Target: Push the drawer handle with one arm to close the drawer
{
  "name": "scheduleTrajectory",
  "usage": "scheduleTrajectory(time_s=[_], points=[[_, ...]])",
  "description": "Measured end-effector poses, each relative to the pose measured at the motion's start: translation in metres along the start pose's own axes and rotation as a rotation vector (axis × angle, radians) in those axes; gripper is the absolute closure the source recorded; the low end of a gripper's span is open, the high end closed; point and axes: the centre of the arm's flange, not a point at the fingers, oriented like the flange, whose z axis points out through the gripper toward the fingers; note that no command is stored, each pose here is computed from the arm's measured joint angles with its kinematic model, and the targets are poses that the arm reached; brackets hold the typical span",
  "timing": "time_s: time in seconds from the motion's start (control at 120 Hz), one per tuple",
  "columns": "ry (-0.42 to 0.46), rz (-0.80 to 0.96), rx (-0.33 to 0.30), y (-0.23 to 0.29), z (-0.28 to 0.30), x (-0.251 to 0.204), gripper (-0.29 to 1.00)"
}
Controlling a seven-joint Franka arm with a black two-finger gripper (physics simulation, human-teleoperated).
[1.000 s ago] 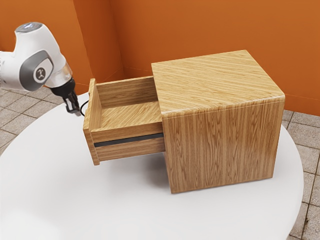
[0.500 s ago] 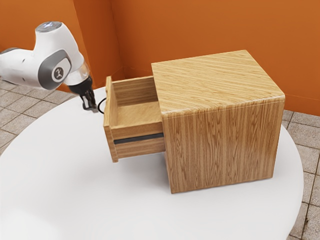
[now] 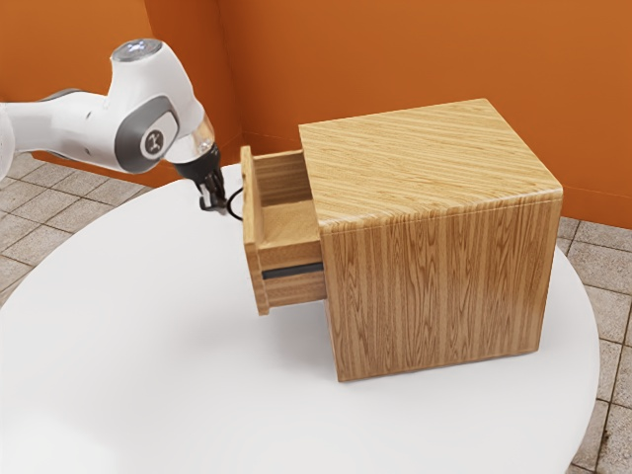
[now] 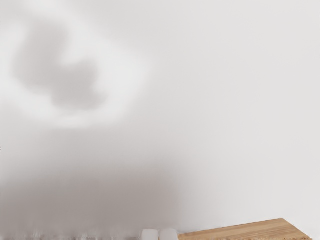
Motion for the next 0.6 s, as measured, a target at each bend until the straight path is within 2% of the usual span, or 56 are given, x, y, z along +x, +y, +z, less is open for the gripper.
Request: scheduleTrajectory(time_s=[0.6], points=[[-0.083, 0.084, -0.030, 0.018, 0.026, -0.093, 0.79]])
